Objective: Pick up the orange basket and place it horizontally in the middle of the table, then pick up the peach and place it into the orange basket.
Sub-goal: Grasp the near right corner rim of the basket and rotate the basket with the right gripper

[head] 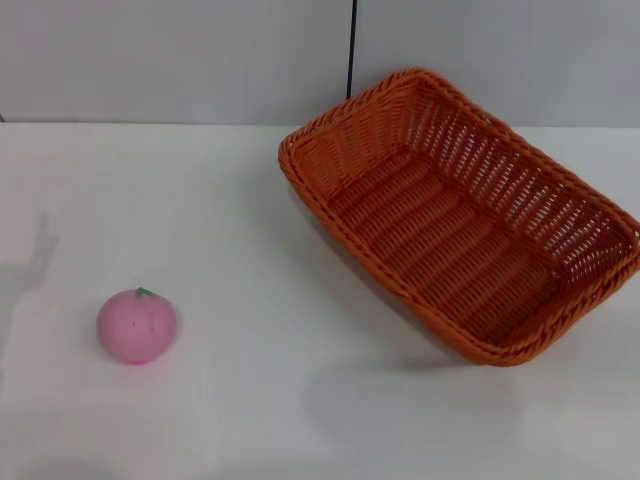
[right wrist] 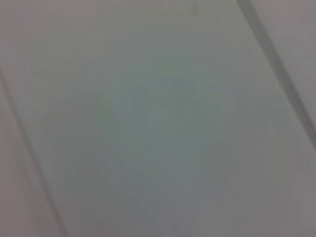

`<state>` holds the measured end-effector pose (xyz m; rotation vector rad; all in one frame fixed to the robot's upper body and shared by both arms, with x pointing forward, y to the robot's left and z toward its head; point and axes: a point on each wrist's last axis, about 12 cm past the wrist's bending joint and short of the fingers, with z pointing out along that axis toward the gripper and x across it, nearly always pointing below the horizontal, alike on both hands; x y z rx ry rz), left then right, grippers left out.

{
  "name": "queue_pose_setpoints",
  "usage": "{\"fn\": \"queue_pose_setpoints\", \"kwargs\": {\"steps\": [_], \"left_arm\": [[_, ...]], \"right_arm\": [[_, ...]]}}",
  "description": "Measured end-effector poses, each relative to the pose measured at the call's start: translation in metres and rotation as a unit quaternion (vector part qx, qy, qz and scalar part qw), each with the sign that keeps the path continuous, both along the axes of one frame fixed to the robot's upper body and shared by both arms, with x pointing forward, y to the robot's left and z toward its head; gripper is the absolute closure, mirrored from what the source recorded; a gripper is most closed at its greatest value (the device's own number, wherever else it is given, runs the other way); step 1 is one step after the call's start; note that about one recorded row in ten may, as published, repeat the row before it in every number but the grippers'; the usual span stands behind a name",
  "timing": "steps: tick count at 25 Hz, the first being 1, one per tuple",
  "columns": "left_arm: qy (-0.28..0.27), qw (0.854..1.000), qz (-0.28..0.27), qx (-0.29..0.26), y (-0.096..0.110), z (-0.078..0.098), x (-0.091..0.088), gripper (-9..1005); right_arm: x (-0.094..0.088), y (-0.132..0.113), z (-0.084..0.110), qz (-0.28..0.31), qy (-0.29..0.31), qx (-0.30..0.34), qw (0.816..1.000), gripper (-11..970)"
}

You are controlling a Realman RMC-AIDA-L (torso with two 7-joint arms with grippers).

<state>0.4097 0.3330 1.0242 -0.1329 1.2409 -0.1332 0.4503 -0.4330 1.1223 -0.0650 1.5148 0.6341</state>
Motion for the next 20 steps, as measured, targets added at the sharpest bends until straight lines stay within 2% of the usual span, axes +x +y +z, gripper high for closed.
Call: {"fn": "queue_pose_setpoints", "kwargs": {"steps": [5,9,14,18,20], "left_arm": [[-0.003,1.000,-0.004,-0.001,-0.001,0.001,0.003,193],[-0.005,1.000,-0.008,-0.004,-0.003,0.001,0.002,195],[-0.002,1.000,-0.014,-0.004,-0.005,0.000,0.000,196],[0.001,1.000,-0.018,-0.005,-0.006,-0.001,-0.005,198],[0.005,1.000,-0.018,-0.005,-0.006,-0.003,-0.008,199]], "right_arm": [[0.030,-0.008,0.053,0.067,0.134,-0.054,0.987,384],[0.061,-0.002,0.081,0.120,0.236,-0.090,0.960,391],[0.096,0.020,0.086,0.178,0.348,-0.121,0.913,399],[0.115,0.035,0.077,0.196,0.384,-0.130,0.893,406],[0.125,0.047,0.066,0.204,0.397,-0.139,0.884,409]]}}
